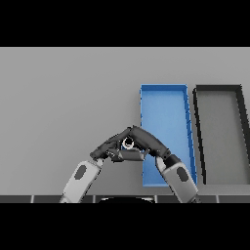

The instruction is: Pick up the blue pipe and place it into the blue bin.

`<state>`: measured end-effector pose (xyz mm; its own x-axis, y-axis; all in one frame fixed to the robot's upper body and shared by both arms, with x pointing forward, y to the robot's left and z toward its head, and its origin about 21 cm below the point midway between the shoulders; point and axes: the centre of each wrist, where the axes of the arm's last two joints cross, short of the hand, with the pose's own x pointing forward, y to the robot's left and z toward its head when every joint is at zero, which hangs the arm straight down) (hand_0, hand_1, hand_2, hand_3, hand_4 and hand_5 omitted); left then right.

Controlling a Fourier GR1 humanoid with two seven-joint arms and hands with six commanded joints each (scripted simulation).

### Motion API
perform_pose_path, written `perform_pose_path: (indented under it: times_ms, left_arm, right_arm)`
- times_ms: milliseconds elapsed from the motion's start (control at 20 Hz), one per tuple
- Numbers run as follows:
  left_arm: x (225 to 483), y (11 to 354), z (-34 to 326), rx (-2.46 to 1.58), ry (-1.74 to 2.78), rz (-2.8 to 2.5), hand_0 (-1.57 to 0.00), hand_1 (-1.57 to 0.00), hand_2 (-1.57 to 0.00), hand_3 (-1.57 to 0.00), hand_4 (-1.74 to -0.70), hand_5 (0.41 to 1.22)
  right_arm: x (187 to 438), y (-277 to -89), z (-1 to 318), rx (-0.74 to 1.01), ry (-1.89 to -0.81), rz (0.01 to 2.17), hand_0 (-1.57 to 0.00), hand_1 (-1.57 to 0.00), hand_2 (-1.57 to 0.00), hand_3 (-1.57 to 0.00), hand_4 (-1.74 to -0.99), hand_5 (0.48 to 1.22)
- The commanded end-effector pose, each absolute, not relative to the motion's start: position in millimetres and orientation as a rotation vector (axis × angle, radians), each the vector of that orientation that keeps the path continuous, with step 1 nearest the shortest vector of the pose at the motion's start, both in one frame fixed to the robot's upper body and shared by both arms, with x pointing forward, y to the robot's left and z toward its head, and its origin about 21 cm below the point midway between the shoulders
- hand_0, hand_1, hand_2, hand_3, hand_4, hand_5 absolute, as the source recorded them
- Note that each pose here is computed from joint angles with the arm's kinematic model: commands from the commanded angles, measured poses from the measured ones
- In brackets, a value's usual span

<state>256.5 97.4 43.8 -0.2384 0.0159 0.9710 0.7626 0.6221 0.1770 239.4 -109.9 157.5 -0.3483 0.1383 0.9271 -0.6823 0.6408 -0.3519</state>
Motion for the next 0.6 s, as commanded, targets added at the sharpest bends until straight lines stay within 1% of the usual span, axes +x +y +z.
perform_pose_path:
  times_ms: [0,50,100,150,200,250,400,450,500,550]
  left_arm:
    - [256,94,42,-0.655,-1.683,-0.799,-1.57,-1.57,-1.55,-1.37,-1.72,1.221]
    - [258,93,44,-0.650,-1.688,-0.796,-1.57,-1.57,-1.54,-1.41,-1.72,1.221]
    - [258,92,45,-0.655,-1.698,-0.790,-1.57,-1.57,-1.55,-1.40,-1.73,1.221]
    - [259,93,47,-0.650,-1.704,-0.790,-1.57,-1.57,-1.55,-1.42,-1.73,1.221]
    - [255,94,46,-0.649,-1.698,-0.794,-1.57,-1.57,-1.55,-1.43,-1.73,1.221]
    - [257,93,46,-0.643,-1.700,-0.790,-1.57,-1.57,-1.56,-1.44,-1.73,1.221]
    - [258,94,47,-0.641,-1.708,-0.788,-1.57,-1.57,-1.56,-1.43,-1.73,1.221]
    - [259,94,48,-0.636,-1.727,-0.795,-1.57,-1.57,-1.57,-1.26,-1.73,1.221]
    - [256,95,47,-0.629,-1.735,-0.794,-1.45,-1.37,-1.34,-1.05,-1.63,1.221]
    - [255,95,46,-0.613,-1.722,-0.822,-1.18,-1.09,-1.07,-0.84,-1.51,1.221]
  right_arm:
    - [237,-108.4,157,0.427,-1.742,0.924,-1.41,-1.42,-1.42,-1.35,-1.474,0.996]
    - [237,-107.9,157,0.426,-1.752,0.931,-1.44,-1.45,-1.45,-1.39,-1.477,1.041]
    - [236,-106.1,160,0.418,-1.755,0.945,-1.47,-1.47,-1.47,-1.43,-1.481,1.077]
    - [237,-103.9,161,0.427,-1.759,0.945,-1.49,-1.49,-1.49,-1.46,-1.485,1.106]
    - [235,-105.1,157,0.466,-1.749,0.912,-1.51,-1.51,-1.51,-1.48,-1.488,1.129]
    - [234,-101.4,155,0.487,-1.744,0.883,-1.52,-1.52,-1.52,-1.50,-1.490,1.147]
    - [230,-98.5,153,0.515,-1.742,0.836,-1.54,-1.55,-1.55,-1.53,-1.494,1.183]
    - [228,-99.2,153,0.516,-1.748,0.829,-1.55,-1.55,-1.55,-1.54,-1.495,1.191]
    - [230,-100.3,156,0.499,-1.751,0.825,-1.55,-1.55,-1.55,-1.55,-1.496,1.197]
    - [229,-99.7,155,0.488,-1.750,0.821,-1.56,-1.56,-1.56,-1.55,-1.496,1.202]
